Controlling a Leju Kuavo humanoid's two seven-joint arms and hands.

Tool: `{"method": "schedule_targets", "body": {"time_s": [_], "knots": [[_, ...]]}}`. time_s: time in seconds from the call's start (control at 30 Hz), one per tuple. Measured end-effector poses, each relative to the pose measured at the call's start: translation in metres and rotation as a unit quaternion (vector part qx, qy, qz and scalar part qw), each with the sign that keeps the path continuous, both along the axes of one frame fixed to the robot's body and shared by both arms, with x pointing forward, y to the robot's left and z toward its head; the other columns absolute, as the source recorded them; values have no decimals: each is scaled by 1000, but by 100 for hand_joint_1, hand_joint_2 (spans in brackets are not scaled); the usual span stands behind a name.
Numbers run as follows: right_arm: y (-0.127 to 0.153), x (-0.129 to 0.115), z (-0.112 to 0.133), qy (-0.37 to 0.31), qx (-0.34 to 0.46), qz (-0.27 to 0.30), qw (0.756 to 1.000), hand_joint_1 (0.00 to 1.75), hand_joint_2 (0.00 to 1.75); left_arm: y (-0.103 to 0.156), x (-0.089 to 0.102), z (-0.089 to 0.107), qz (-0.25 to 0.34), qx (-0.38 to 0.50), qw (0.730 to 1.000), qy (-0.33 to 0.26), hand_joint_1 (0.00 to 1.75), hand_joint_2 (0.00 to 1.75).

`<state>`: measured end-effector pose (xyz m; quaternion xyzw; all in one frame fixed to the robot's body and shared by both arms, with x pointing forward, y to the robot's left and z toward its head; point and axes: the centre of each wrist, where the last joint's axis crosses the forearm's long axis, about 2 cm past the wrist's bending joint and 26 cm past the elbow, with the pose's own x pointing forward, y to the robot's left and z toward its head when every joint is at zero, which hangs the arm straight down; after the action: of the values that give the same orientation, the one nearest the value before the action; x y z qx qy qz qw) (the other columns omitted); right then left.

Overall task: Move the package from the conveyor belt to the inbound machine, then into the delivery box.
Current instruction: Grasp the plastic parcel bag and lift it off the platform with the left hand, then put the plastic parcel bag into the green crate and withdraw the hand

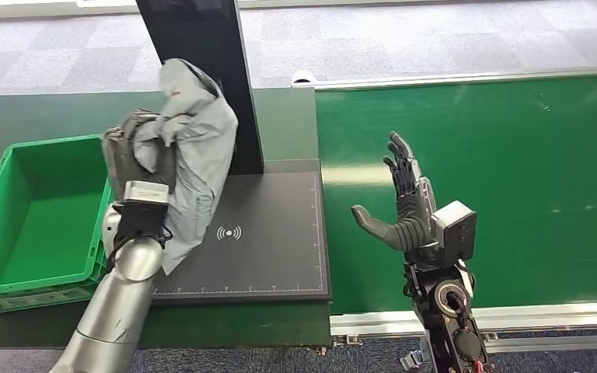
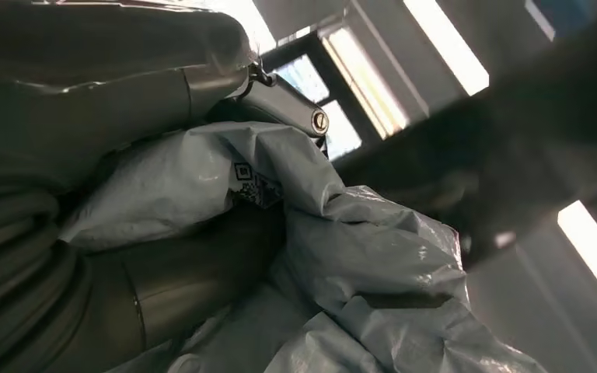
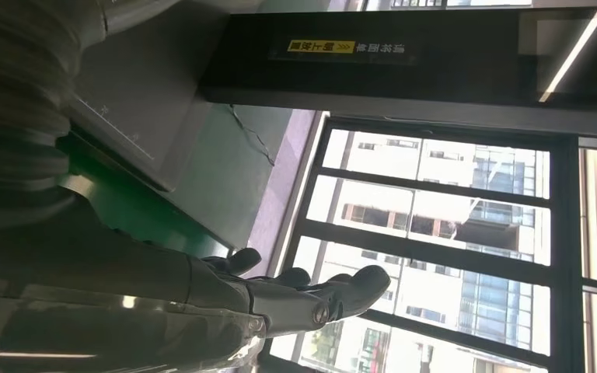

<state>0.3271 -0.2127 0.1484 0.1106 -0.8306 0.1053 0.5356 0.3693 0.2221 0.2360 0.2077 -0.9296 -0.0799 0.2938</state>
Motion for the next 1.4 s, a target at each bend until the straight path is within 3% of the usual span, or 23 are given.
{"method": "schedule_targets", "body": {"time_s": [0.17, 0.37, 0.63, 0.83, 0.87, 0.97, 1.0, 1.1, 1.2, 1.23, 1.33, 1.4], "knots": [[-6, -9, -5, 3, 0, -14, 1000, 0, 175, 49, -3, 17, 64, -67, 995, -33, 175, 175], [-6, -15, -8, 3, -2, -15, 1000, 0, 175, 126, 37, 17, 165, -131, 977, 32, 175, 175], [2, -15, -5, -1, -1, -1, 1000, 0, 175, 192, 65, -4, 333, -90, 925, 162, 175, 175], [10, -11, 0, -4, 1, 12, 1000, 0, 175, 217, 65, -22, 381, -69, 893, 229, 175, 175], [11, -10, 0, -4, 1, 14, 1000, 0, 175, 220, 64, -24, 389, -66, 888, 238, 150, 175], [15, -8, 2, -3, 1, 22, 1000, 0, 175, 231, 62, -27, 411, -57, 871, 263, 19, 175], [16, -7, 2, -3, 1, 24, 1000, 0, 175, 234, 62, -28, 410, -61, 869, 270, 0, 175], [20, -4, 3, -2, -2, 30, 1000, 0, 175, 243, 61, -30, 342, -130, 885, 289, 0, 175], [23, -1, 3, 1, -4, 34, 999, 0, 175, 245, 62, -36, 194, -264, 903, 278, 0, 44], [23, 0, 2, 3, -5, 35, 999, 0, 175, 244, 61, -39, 148, -307, 902, 265, 0, 44], [24, 1, 0, 7, -6, 35, 999, 0, 175, 237, 58, -45, 53, -396, 891, 216, 0, 175], [24, 1, -1, 9, -7, 33, 999, 0, 175, 230, 53, -49, 30, -421, 887, 188, 0, 175]]}}
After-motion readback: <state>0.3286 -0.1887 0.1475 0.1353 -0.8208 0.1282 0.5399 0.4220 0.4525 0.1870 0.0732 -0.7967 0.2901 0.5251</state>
